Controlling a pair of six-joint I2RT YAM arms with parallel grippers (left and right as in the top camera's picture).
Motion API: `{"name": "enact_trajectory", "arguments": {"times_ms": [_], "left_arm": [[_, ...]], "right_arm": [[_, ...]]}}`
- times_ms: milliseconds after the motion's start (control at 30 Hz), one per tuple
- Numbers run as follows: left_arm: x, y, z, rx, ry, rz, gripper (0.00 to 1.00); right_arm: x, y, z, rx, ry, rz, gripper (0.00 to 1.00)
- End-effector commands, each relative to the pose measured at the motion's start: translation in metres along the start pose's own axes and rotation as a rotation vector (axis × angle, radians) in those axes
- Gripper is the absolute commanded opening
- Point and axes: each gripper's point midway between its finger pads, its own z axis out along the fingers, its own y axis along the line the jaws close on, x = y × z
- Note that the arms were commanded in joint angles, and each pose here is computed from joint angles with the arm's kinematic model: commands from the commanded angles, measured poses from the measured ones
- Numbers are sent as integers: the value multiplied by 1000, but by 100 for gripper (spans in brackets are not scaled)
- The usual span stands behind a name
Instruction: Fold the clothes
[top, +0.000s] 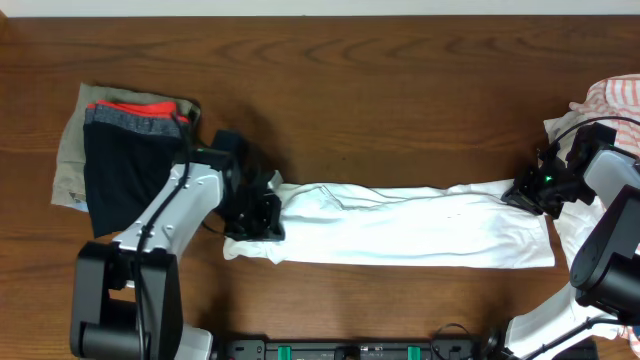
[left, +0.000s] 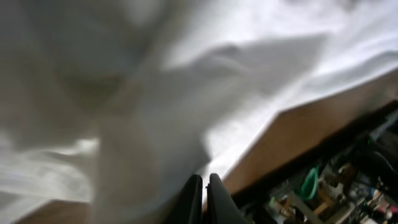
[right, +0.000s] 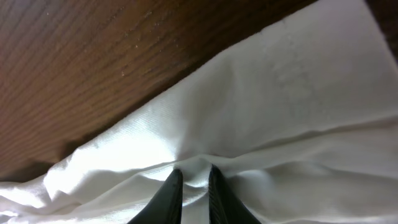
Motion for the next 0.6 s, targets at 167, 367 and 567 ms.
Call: {"name": "enact_trajectory", "arguments": {"times_ms": [167,367,567], "left_arm": [[-13,50,23,-11,9,-120,6],[-17,74,26,-63,7,-176,6],[-16,70,13,-71,12,-186,6]], "right_arm": [[13,-20,11,95,54,21,15],[14,-20,11,95,58,18,15],[14,-20,11,95,57,14,15]]}}
